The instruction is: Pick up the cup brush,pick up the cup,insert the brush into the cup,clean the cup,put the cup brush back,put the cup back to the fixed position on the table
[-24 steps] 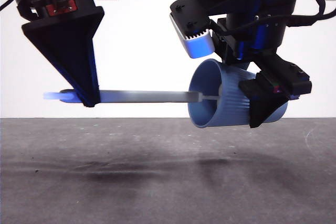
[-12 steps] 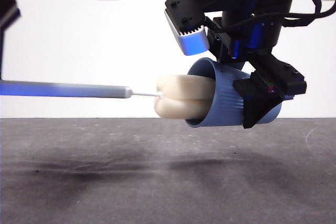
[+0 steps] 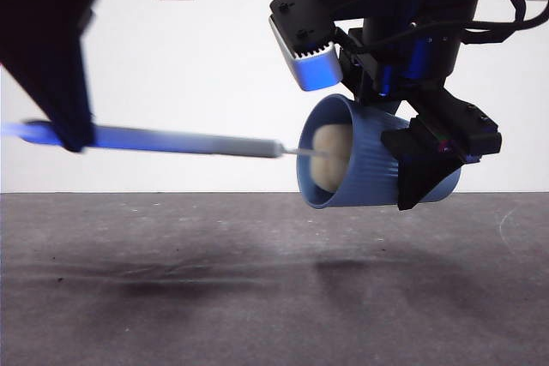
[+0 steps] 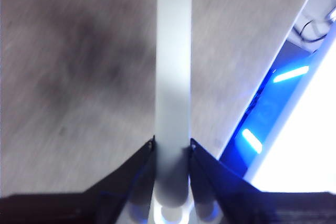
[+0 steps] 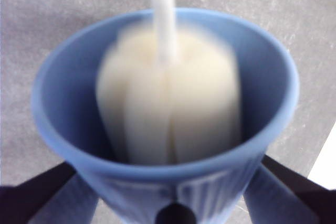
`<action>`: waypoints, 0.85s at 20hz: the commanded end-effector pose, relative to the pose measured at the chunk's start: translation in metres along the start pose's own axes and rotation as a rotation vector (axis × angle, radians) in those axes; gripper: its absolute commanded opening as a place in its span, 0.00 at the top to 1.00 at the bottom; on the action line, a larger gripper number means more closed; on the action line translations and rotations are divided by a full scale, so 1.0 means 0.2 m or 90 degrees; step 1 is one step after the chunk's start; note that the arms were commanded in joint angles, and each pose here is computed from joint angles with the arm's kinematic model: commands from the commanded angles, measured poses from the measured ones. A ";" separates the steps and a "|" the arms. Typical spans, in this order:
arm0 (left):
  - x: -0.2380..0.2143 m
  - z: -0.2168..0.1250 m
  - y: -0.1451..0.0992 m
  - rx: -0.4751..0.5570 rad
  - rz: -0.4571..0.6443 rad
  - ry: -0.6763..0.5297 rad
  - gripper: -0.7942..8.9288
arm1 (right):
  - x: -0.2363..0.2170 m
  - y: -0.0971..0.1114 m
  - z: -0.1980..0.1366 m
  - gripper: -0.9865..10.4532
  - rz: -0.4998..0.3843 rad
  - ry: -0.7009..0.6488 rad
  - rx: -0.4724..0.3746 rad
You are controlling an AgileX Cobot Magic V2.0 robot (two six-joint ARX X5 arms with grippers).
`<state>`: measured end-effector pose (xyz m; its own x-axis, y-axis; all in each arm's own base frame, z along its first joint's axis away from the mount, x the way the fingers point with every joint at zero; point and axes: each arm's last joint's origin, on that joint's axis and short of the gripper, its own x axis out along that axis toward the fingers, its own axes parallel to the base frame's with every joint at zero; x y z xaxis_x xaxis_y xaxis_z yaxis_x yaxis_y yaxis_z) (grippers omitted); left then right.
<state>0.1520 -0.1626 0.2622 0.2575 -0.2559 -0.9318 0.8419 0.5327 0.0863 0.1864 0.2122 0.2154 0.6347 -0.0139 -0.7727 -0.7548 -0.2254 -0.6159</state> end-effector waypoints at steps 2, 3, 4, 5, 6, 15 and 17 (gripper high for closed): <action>0.08 0.06 0.00 -0.009 -0.013 -0.020 0.93 | 0.01 0.01 0.01 0.92 0.006 -0.003 -0.004; 0.10 0.08 0.00 -0.008 -0.013 -0.028 0.93 | 0.01 0.01 0.02 0.92 0.006 -0.004 -0.005; 0.11 0.09 -0.01 -0.007 -0.012 -0.035 0.93 | 0.01 0.01 0.02 0.92 0.006 -0.005 -0.004; 0.11 0.10 -0.01 -0.005 -0.013 -0.043 0.93 | 0.01 0.01 0.02 0.92 0.006 -0.005 -0.004; 0.11 0.11 -0.02 -0.004 -0.013 -0.049 0.93 | 0.00 0.01 0.02 0.92 0.006 -0.007 -0.003; 0.11 0.02 -0.02 -0.014 0.047 0.077 0.93 | 0.00 0.03 0.03 0.92 0.011 -0.001 0.018; 0.10 -0.02 -0.01 -0.025 0.074 0.120 0.93 | 0.00 0.03 0.03 0.92 0.012 0.000 0.029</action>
<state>0.1532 -0.1680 0.2433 0.2453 -0.0549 -0.9679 0.8218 0.5414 0.1775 0.1811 0.2152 0.2148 0.6274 -0.0091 -0.7786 -0.7650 -0.1937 -0.6142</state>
